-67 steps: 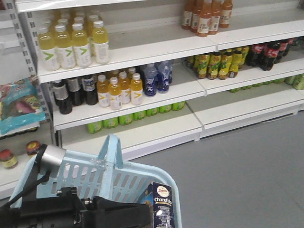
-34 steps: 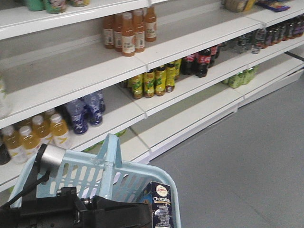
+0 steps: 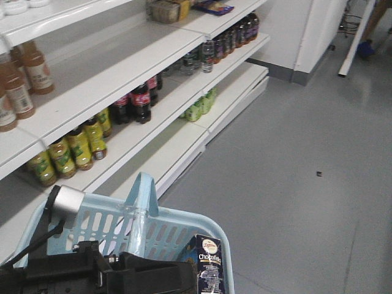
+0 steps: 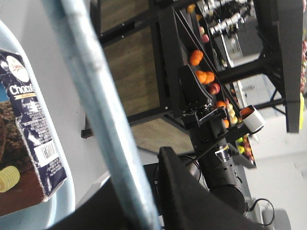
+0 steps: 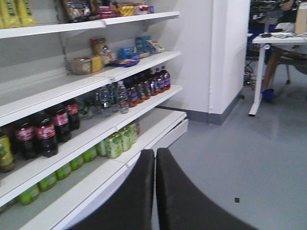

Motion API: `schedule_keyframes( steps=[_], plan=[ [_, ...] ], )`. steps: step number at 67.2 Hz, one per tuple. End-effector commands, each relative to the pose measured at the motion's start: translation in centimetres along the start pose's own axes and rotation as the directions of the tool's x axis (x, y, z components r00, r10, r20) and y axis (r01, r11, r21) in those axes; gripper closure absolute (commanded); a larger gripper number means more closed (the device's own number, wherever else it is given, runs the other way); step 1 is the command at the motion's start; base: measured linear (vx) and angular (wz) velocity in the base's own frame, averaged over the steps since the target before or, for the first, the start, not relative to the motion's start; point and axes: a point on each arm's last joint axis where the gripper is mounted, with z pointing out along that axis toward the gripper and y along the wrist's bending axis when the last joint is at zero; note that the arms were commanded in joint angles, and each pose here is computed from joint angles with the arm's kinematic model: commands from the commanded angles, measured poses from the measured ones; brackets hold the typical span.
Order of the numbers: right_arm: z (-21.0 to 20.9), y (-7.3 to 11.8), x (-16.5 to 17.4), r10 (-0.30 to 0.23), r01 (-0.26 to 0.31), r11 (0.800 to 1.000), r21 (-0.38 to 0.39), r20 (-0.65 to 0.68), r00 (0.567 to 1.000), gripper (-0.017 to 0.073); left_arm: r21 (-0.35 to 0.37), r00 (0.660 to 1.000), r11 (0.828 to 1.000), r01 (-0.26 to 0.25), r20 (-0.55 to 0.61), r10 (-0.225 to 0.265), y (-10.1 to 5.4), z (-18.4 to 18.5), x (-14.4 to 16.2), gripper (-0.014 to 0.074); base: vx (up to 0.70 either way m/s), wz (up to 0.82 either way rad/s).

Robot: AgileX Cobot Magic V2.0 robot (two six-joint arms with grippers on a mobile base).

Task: Left arm holds basket, right arm returns cookies
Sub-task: 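Turn the base along the shelves toward the snack shelf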

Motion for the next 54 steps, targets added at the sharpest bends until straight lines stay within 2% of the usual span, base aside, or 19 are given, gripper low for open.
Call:
schedule_keyframes(
  steps=[1,54],
  plan=[
    [-0.05,-0.05,-0.61,-0.012,0.011,1.000,0.008,0.074,0.997,0.0567,0.088,1.000,0.996,0.028,0.008,-0.029,-1.72,-0.45,-0.40,0.0600,0.40,-0.65],
    [-0.05,-0.05,-0.61,-0.012,0.011,1.000,0.008,0.074,0.997,0.0567,0.088,1.000,0.996,0.028,0.008,-0.029,-1.72,-0.45,-0.40,0.0600,0.42,-0.51]
  ],
)
